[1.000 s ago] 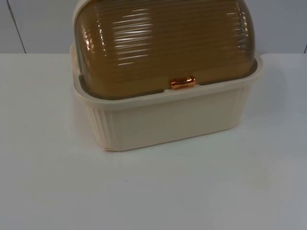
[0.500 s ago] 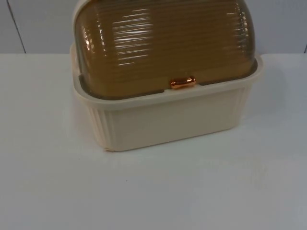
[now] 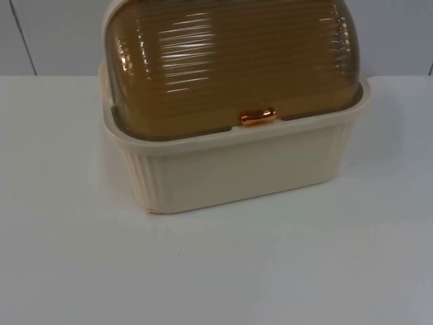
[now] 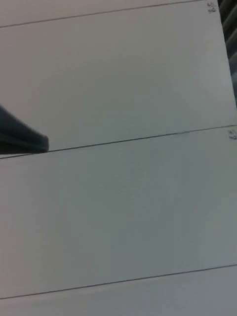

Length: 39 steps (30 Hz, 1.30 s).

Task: Open the box lid with the left hand, place the block into the box with the right hand, then close the box lid with the left hand.

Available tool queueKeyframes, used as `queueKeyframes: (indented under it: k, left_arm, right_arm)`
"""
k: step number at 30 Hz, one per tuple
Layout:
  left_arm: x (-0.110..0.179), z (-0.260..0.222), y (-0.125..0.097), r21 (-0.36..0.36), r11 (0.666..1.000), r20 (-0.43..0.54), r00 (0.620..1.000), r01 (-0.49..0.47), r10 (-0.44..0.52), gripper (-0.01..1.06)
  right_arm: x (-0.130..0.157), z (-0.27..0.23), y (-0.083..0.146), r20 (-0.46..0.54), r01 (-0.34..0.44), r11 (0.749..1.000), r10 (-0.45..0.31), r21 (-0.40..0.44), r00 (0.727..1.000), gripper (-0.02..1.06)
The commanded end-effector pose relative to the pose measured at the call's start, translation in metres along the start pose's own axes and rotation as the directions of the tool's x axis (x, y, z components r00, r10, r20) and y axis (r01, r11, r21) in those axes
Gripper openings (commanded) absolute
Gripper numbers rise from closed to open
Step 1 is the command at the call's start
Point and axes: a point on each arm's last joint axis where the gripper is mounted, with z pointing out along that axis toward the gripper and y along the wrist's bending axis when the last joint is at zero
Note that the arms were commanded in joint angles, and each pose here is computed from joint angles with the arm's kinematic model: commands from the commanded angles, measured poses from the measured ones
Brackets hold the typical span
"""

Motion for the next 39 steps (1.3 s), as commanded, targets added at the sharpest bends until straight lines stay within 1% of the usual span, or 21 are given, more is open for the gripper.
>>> queueKeyframes:
  k: [1, 2, 4, 6, 11, 15, 17, 19, 20, 22, 23, 25, 27, 28, 30, 31, 32, 33, 34, 36, 39]
  left_arm:
    - [0.004, 0.002, 0.000, 0.021, 1.000, -0.016, 1.000, 0.006, -0.006, 1.05]
    - [0.005, 0.002, 0.000, 0.039, 0.999, -0.023, 1.000, 0.017, -0.016, 1.05]
    - [0.008, 0.004, 0.001, 0.107, 0.993, -0.040, 0.998, 0.049, -0.045, 1.05]
    - [0.010, 0.004, 0.002, 0.120, 0.992, -0.051, 0.998, 0.042, -0.036, 1.05]
    - [0.011, 0.004, 0.004, 0.103, 0.994, -0.062, 0.998, 0.021, -0.015, 1.05]
    - [0.013, 0.005, 0.007, 0.092, 0.996, -0.074, 0.997, 0.000, 0.007, 1.05]
    - [0.014, 0.005, 0.007, 0.097, 0.995, -0.087, 0.996, 0.015, -0.007, 1.05]
    - [0.020, 0.006, 0.010, 0.087, 0.995, -0.134, 0.991, 0.040, -0.028, 1.05]
    - [0.024, 0.006, 0.010, 0.080, 0.995, -0.178, 0.983, 0.055, -0.040, 1.05]
    - [0.034, 0.005, 0.011, 0.062, 0.997, -0.270, 0.962, 0.050, -0.031, 1.05]
    - [0.034, 0.005, 0.011, 0.062, 0.997, -0.270, 0.962, 0.050, -0.031, 1.05]
    - [0.041, 0.007, 0.011, 0.056, 0.997, -0.324, 0.945, 0.058, -0.037, 1.05]
    - [0.050, 0.013, 0.010, 0.052, 0.996, -0.356, 0.933, 0.076, -0.053, 1.05]
    - [0.050, 0.013, 0.010, 0.052, 0.996, -0.356, 0.933, 0.076, -0.053, 1.05]
    - [0.059, 0.020, 0.008, 0.058, 0.995, -0.380, 0.923, 0.081, -0.053, 1.05]
    - [0.068, 0.027, 0.007, 0.055, 0.996, -0.406, 0.913, 0.076, -0.048, 1.05]
    - [0.072, 0.029, 0.006, 0.054, 0.996, -0.418, 0.907, 0.075, -0.046, 1.05]
    - [0.084, 0.035, 0.005, 0.055, 0.996, -0.456, 0.889, 0.074, -0.041, 1.05]
    - [0.084, 0.035, 0.005, 0.055, 0.996, -0.456, 0.889, 0.074, -0.041, 1.05]
    - [0.098, 0.041, 0.003, 0.057, 0.996, -0.501, 0.865, 0.074, -0.036, 1.05]
    - [0.118, 0.049, 0.001, 0.056, 0.996, -0.557, 0.830, 0.068, -0.025, 1.05]
  right_arm:
    - [0.003, 0.001, 0.002, -0.027, 0.010, 1.000, -0.010, -0.017, 1.000, 1.05]
    - [0.003, 0.001, 0.002, -0.031, 0.013, 1.000, -0.013, -0.021, 0.999, 1.05]
    - [0.004, 0.001, 0.002, -0.044, 0.011, 1.000, -0.012, -0.024, 0.999, 1.05]
    - [0.005, 0.002, 0.003, -0.049, 0.011, 1.000, -0.012, -0.026, 0.999, 1.05]
    - [0.012, 0.009, 0.006, -0.087, -0.001, 0.999, -0.003, -0.044, 0.996, 1.05]
    - [0.025, 0.022, 0.011, -0.151, -0.004, 0.998, -0.005, -0.060, 0.989, 1.05]
    - [0.028, 0.025, 0.011, -0.162, -0.005, 0.998, -0.006, -0.066, 0.987, 1.05]
    - [0.035, 0.031, 0.013, -0.199, -0.022, 0.998, 0.008, -0.066, 0.980, 1.05]
    - [0.040, 0.034, 0.013, -0.229, -0.041, 0.997, 0.027, -0.060, 0.973, 1.05]
    - [0.051, 0.041, 0.014, -0.294, -0.057, 0.997, 0.038, -0.058, 0.955, 1.05]
    - [0.051, 0.041, 0.014, -0.294, -0.057, 0.997, 0.038, -0.058, 0.955, 1.05]
    - [0.061, 0.047, 0.016, -0.335, -0.057, 0.997, 0.034, -0.059, 0.942, 1.05]
    - [0.073, 0.058, 0.017, -0.371, -0.056, 0.997, 0.030, -0.060, 0.928, 1.05]
    - [0.073, 0.058, 0.017, -0.371, -0.056, 0.997, 0.030, -0.060, 0.928, 1.05]
    - [0.083, 0.065, 0.019, -0.400, -0.056, 0.997, 0.027, -0.061, 0.916, 1.05]
    - [0.095, 0.071, 0.020, -0.439, -0.056, 0.996, 0.023, -0.063, 0.898, 1.05]
    - [0.102, 0.074, 0.021, -0.462, -0.056, 0.996, 0.020, -0.063, 0.887, 1.05]
    - [0.108, 0.077, 0.022, -0.484, -0.056, 0.996, 0.018, -0.064, 0.875, 1.05]
    - [0.108, 0.077, 0.022, -0.484, -0.056, 0.996, 0.018, -0.064, 0.875, 1.05]
    - [0.124, 0.084, 0.023, -0.533, -0.059, 0.996, 0.016, -0.064, 0.846, 1.05]
    - [0.142, 0.091, 0.025, -0.582, -0.068, 0.996, 0.021, -0.059, 0.813, 1.05]
